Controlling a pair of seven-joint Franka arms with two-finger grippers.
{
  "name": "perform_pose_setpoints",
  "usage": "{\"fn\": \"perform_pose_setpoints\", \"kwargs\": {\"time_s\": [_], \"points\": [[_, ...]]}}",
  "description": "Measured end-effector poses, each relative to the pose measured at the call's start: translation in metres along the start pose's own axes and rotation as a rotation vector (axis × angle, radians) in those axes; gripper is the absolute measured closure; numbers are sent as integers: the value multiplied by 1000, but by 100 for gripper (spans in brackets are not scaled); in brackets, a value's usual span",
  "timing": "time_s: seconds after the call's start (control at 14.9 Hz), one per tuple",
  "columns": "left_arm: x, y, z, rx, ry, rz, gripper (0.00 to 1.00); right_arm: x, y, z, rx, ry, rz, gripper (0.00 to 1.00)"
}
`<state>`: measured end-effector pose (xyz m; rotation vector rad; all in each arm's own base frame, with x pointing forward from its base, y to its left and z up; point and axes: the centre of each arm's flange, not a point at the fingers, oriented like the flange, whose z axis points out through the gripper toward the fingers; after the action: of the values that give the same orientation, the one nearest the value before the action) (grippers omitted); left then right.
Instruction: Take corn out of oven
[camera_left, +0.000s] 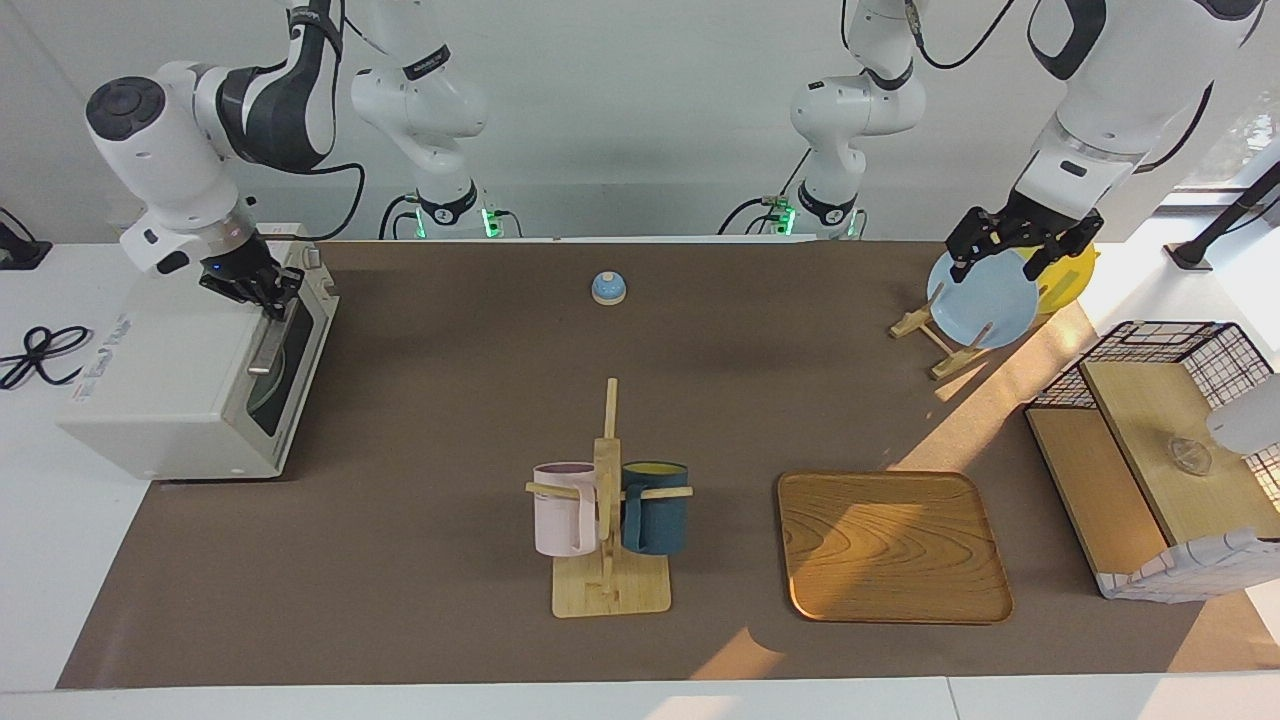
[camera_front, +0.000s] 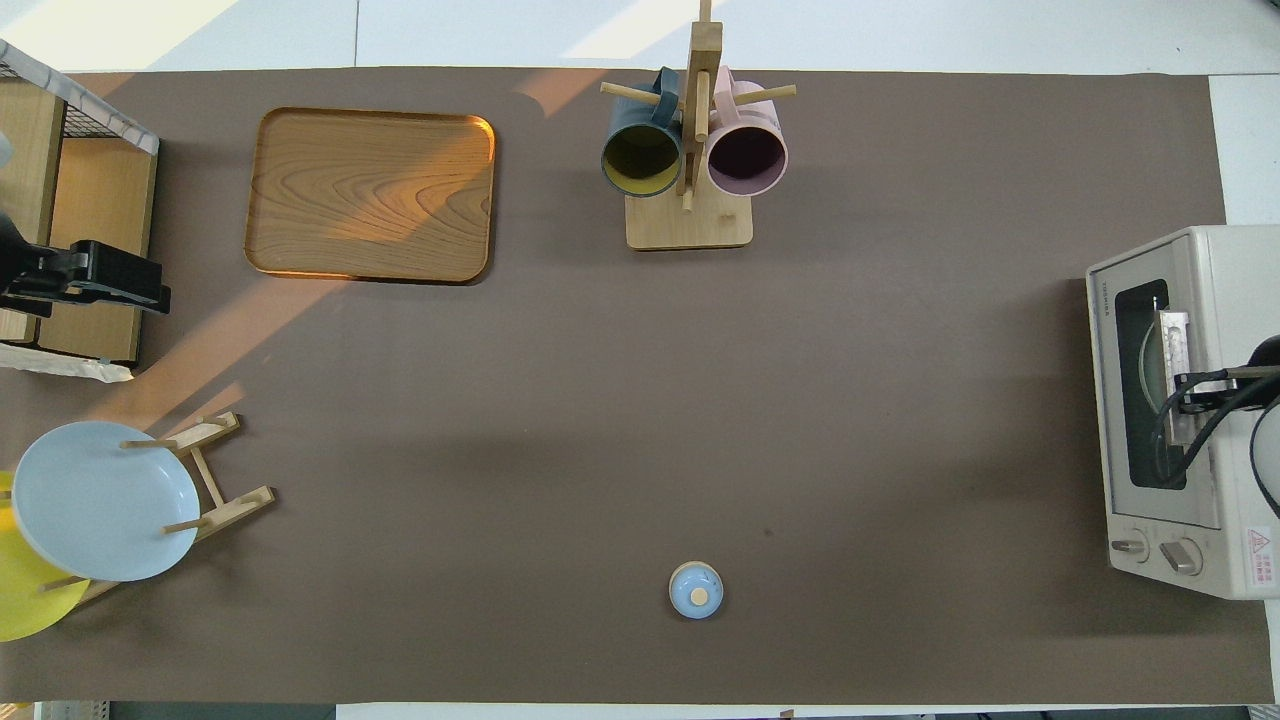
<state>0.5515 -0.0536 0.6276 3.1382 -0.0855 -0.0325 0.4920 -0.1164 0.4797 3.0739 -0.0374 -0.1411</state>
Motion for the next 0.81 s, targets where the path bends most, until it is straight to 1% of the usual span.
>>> {"fn": "perform_pose_setpoints", "kwargs": {"time_s": [0.34,0.6,0.81], "points": [[0,0,0,0,0,0,0,2,0,5,-5,12,-3,99],[0,0,0,0,0,0,0,4,-2,8,-16,8,-13,99],[0,0,0,0,0,0,0,6,-20,11,-17,1,-29,99]]}}
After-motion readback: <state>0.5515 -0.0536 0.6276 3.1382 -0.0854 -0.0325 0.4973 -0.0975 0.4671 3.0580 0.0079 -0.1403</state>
